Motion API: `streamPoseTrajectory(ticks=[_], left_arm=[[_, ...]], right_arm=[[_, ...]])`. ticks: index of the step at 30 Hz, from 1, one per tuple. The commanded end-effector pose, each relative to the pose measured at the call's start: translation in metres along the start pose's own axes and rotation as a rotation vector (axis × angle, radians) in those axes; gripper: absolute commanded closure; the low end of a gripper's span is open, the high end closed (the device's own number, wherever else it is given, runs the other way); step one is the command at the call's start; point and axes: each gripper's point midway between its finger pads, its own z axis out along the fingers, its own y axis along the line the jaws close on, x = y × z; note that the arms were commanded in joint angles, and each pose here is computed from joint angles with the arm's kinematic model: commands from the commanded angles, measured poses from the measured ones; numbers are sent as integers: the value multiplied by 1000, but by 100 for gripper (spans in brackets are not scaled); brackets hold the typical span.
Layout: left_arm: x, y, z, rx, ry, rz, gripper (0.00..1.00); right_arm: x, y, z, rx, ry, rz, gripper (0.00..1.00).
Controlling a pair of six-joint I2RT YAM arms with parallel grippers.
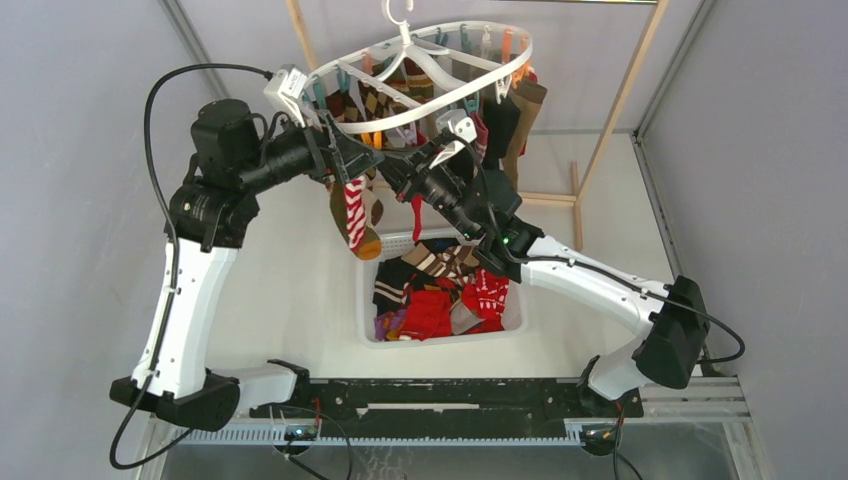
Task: Clip the socks to the hanger
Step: Open the clamp at the hanger.
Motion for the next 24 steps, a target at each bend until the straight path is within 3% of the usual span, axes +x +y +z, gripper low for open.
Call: streamPoseTrajectory(ticks=[1,6,22,24], left_arm=[[-31,-23,-3,76,-90,51,21],[-37,-27,3,112,-108,37,24],[-39,-16,19,106,-137,8,52],[-39,-17,17,111,-144,19,61]], right_arm=[[-9,16,5,-30,-8,-28,100],[-8,19,5,-36,-4,-26,100],[0,29,5,-73,40,-16,100],[0,30,3,-86,47,-15,100]])
